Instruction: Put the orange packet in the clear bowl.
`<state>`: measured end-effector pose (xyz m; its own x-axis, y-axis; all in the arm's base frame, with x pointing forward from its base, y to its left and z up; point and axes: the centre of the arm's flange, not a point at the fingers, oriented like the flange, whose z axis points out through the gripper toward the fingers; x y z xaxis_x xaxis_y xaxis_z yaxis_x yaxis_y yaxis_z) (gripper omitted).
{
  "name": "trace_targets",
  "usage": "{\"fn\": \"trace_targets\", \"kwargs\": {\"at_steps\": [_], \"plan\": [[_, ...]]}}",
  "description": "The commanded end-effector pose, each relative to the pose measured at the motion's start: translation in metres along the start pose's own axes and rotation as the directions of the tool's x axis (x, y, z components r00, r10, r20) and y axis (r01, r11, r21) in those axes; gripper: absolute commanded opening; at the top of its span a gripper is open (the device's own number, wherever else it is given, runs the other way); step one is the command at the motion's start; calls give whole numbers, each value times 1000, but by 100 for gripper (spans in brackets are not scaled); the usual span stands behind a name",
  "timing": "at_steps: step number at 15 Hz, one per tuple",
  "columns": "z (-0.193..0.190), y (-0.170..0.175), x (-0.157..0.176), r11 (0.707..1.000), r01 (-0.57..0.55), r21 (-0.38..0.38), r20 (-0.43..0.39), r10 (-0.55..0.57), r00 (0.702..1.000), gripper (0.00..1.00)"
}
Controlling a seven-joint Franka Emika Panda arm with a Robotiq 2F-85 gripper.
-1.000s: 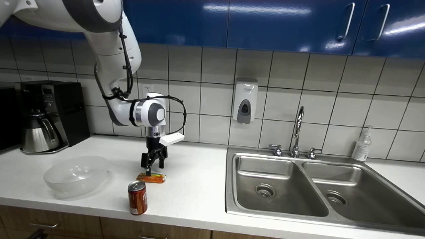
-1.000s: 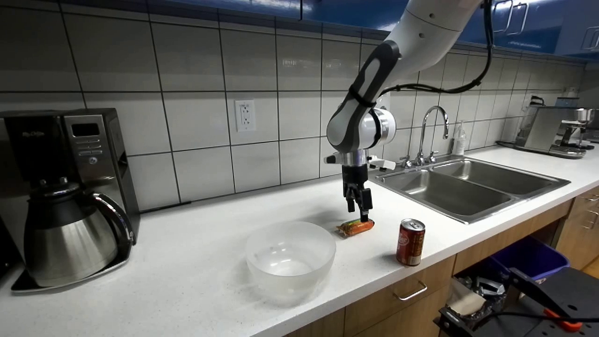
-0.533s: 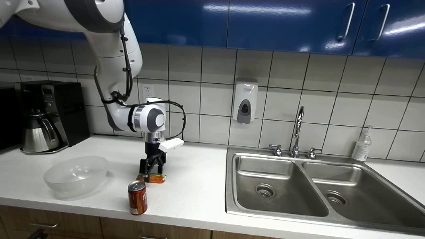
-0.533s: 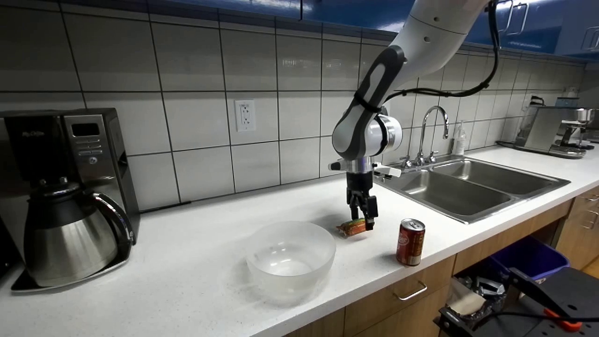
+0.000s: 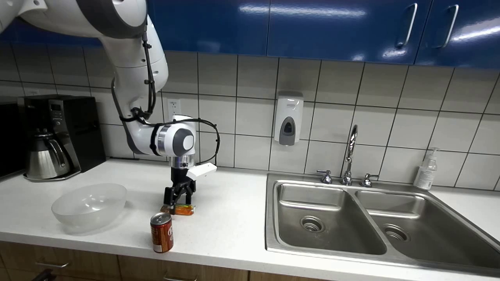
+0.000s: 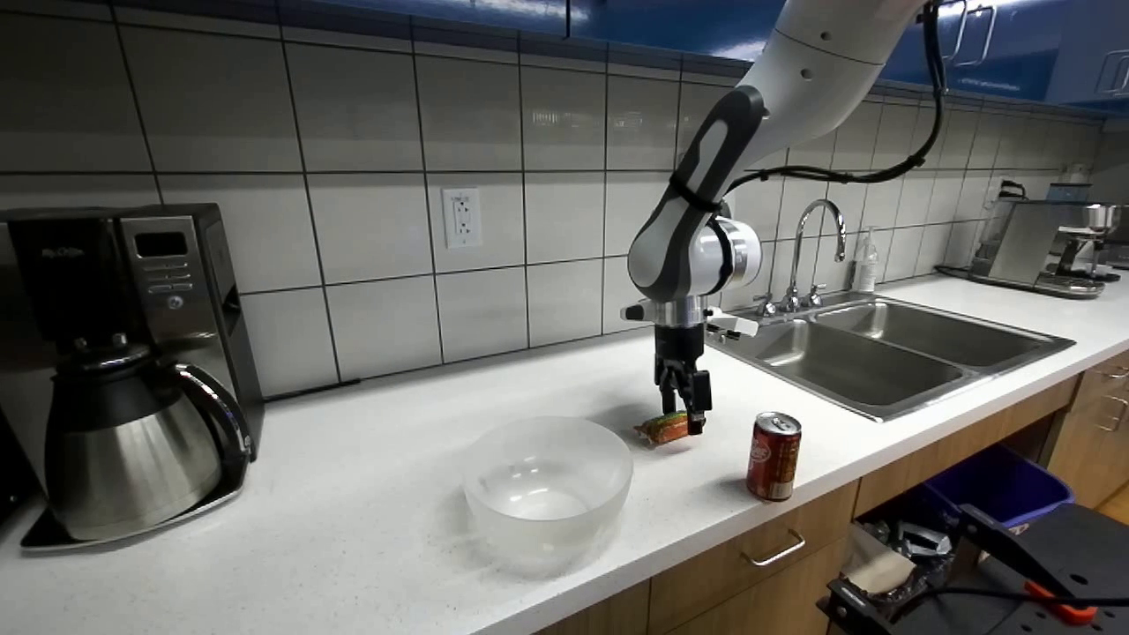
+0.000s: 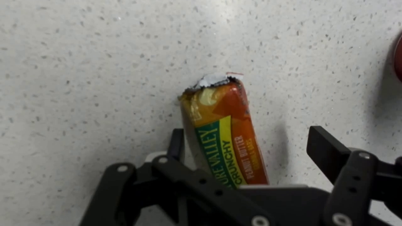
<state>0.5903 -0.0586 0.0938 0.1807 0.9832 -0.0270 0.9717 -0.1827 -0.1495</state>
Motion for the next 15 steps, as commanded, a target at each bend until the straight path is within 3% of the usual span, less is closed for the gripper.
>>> {"fn": "trace_targets", "kwargs": {"at_steps": [1, 10, 11, 12, 15], "plan": [[0, 0, 0, 1000, 0, 0, 0, 0, 1000, 100], [-1, -3, 4, 1000, 23, -8, 8, -23, 1000, 100], [-4, -3, 4, 999, 32, -12, 12, -32, 999, 75], [-5, -3, 5, 999, 33, -17, 16, -32, 999, 74], [-6, -4, 7, 998, 50, -25, 24, -49, 998, 49]]}}
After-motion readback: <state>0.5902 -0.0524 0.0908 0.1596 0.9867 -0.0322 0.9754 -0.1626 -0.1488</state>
